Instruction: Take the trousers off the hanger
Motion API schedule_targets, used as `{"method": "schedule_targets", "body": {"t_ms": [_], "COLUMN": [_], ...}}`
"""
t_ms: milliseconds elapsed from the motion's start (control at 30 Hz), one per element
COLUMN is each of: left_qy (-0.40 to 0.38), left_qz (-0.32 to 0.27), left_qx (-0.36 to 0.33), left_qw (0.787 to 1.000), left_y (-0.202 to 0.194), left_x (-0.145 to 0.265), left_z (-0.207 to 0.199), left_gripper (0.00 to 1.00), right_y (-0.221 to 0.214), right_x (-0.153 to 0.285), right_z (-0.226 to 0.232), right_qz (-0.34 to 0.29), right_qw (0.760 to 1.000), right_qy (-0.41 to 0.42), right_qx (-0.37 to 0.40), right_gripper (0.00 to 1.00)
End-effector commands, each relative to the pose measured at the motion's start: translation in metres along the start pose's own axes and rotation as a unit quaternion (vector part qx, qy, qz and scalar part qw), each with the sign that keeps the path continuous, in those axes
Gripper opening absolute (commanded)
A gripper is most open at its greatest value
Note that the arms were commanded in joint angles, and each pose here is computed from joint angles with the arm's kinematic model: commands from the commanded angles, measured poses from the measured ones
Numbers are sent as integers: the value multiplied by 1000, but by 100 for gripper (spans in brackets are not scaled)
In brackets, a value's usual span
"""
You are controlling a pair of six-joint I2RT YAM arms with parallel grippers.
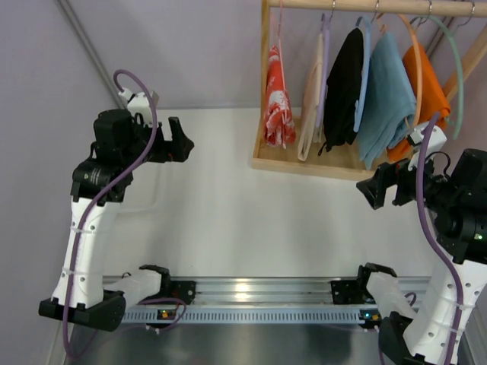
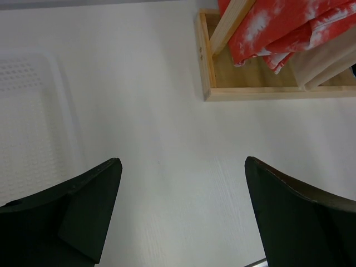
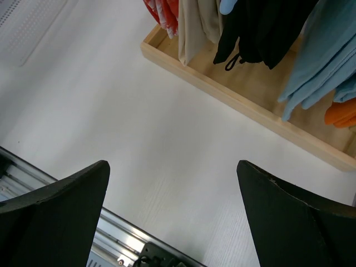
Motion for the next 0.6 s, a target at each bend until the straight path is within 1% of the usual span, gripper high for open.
{"method": "schedule_targets", "body": {"t_ms": [0, 67, 100, 133, 167, 200, 233, 267, 300, 333, 367, 400, 433, 467, 500, 533, 567], "left_qy": [-4, -21, -44, -67, -87, -125, -140, -171, -190, -214, -239, -256, -271, -285, -296, -314, -316], "left_qz": [-41, -52, -41, -54, -58, -53, -53, -86, -95, -92, -118, -122, -124, -125, -118, -114, -105], "left_qx": [4, -1, 0, 2, 7, 24, 39, 43, 55, 89, 95, 117, 123, 129, 146, 148, 155], "left_qw": [999, 998, 998, 996, 995, 991, 988, 981, 976, 968, 959, 952, 947, 942, 936, 931, 930], "left_y": [24, 38, 40, 52, 57, 59, 62, 78, 83, 85, 98, 103, 105, 109, 110, 113, 111], "left_x": [0, 0, -7, -6, -7, -6, -12, -13, -14, -18, -20, -21, -24, -38, -44, -47, -64], "left_z": [-5, -14, -21, -31, -38, -50, -55, -66, -72, -80, -89, -97, -108, -116, -124, -138, -142], "left_gripper": [98, 98, 98, 98, 98, 98, 98, 97, 96, 95, 92, 90, 88, 87, 85, 84, 83], "right_y": [15, 15, 16, 17, 18, 19, 19, 20, 20, 20, 20, 22, 23, 23, 25, 26, 27], "right_x": [6, 4, 4, 4, 4, 4, 4, 5, 4, 4, 4, 4, 4, 4, 3, 2, 2], "right_z": [-1, -2, -2, -4, -4, -5, -6, -6, -7, -8, -10, -11, -12, -13, -16, -18, -19], "right_qz": [-30, -28, -27, -27, -28, -28, -27, -28, -27, -26, -25, -25, -25, -25, -25, -25, -26], "right_qw": [999, 1000, 1000, 1000, 1000, 1000, 1000, 999, 999, 999, 999, 999, 999, 999, 999, 999, 999], "right_qy": [-9, -7, -7, -8, -9, -10, -13, -15, -17, -19, -21, -24, -25, -26, -29, -31, -32], "right_qx": [15, 10, 9, 8, 9, 9, 8, 8, 7, 5, 2, 0, -1, -3, -5, -7, -9], "right_gripper": [99, 99, 99, 99, 99, 100, 100, 99, 99, 99, 99, 99, 99, 99, 99, 99, 99]}}
Point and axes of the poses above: each gripper's point midway between its finger pads, its own x axis back along the fingers, its own z axis along the line the jaws close on, y = z × x, the point moved 4 cm from there along x, back along the fingers, and after that the axes turned 12 degrees about x, right-handed, at the moved point
